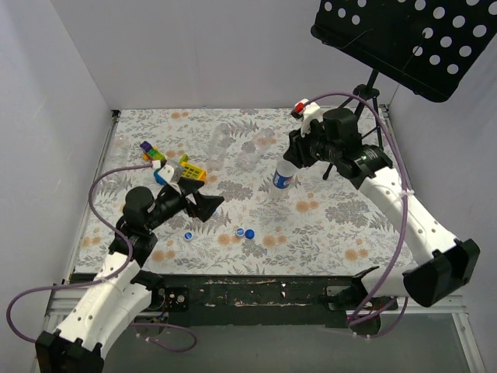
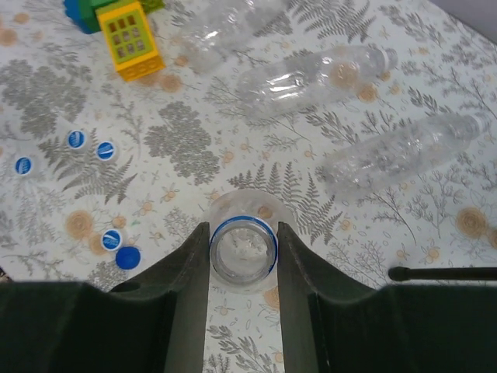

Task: Screw on the bottle caps
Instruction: Pick up the plastic bottle at the center of the board.

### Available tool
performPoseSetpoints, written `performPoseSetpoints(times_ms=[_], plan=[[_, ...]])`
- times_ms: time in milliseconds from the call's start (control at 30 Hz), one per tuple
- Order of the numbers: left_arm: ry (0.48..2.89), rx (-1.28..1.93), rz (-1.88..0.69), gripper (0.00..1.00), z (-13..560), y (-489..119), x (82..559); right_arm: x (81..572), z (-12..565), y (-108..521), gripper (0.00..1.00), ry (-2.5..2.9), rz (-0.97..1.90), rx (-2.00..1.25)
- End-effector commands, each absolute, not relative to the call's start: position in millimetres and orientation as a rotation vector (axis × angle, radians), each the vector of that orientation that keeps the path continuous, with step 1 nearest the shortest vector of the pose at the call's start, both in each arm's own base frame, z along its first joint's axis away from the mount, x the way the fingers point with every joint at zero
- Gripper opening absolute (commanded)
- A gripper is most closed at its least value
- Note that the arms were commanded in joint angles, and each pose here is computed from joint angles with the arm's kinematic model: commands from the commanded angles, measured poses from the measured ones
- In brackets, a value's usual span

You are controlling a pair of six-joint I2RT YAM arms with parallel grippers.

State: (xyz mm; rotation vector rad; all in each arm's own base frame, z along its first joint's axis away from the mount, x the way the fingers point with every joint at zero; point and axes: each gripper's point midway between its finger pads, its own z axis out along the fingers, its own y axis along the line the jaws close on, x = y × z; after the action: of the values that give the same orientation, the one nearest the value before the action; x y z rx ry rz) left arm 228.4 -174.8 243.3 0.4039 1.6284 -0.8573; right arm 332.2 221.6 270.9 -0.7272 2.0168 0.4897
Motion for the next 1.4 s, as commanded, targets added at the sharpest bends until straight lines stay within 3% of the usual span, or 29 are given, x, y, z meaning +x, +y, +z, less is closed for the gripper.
performPoseSetpoints(times_ms=[0,200,433,633,1067,1367], plan=[[1.503,0.621,-0.921,0.98,288.7,-203.4,233.2,297.5,318.7,248.0,0.01,1.764,0.63,-0.866],[1.394,0.778,-0.926,0.98,312.2,-231.4,249.4,257.3,354.3,261.5,0.01,1.575,0.762,-0.95],[1.194,1.041,-1.017,0.98,315.7,-265.0,229.4,222.0,367.0,273.8,0.01,1.447,0.887,-1.01],[1.118,1.067,-1.027,0.98,306.8,-270.5,219.9,202.8,368.7,289.8,0.01,1.393,0.971,-1.075],[1.075,1.098,-1.151,0.98,293.7,-269.7,191.1,179.7,355.9,328.1,0.01,1.344,1.073,-1.177],[1.129,1.128,-1.235,0.89,281.9,-276.6,186.8,174.0,355.3,333.4,0.01,1.318,1.084,-1.195]])
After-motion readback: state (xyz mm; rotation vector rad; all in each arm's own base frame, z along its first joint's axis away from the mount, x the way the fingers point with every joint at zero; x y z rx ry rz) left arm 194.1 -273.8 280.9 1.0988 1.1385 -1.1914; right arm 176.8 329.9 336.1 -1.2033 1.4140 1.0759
